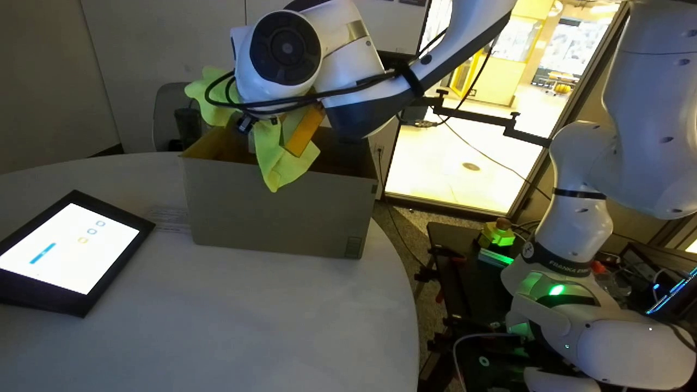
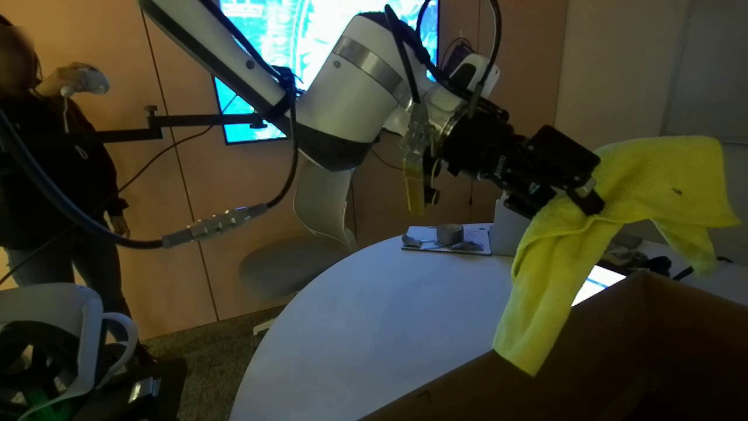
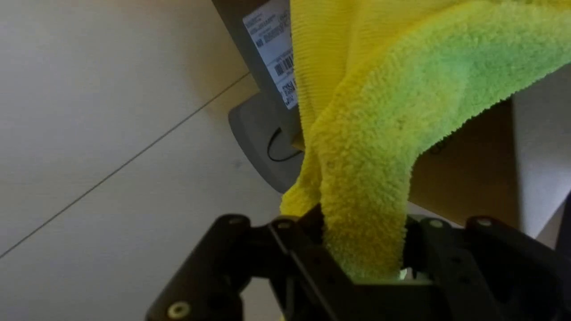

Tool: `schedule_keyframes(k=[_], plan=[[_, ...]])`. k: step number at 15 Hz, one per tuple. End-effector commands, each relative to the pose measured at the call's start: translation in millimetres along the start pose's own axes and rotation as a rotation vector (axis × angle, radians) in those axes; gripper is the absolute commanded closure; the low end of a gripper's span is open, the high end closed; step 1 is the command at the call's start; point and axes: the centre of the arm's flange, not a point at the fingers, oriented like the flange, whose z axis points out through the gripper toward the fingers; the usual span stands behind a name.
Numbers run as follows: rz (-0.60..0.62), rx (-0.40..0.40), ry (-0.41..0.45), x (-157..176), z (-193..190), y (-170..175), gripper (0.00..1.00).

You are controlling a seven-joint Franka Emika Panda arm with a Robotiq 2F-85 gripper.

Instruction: Put the marker on the towel, fold the towel, and then put the folded towel in the box

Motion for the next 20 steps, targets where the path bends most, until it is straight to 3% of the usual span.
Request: schedule_keyframes(k=[1,6,9,17,18,19,20], plan=[[0.053,-0.068,-0.051,-21.7,32.0,20.2,0.91],[0.086,-0.120,-0.184,-64.0,97.8,38.5,0.91],[0.077,-0.105,-0.262,-91.9,132.1,37.9,0.91],[0.054,0.225,-0.387,-133.5,176.3,3.5,0.90],[0.057,0.246,-0.396,-135.0,178.6,4.1,0.86],[0.061,0.264,-0.407,-136.8,180.4,4.6,0.64],[0.062,0.277,-0.413,-137.5,181.4,4.8,0.61]])
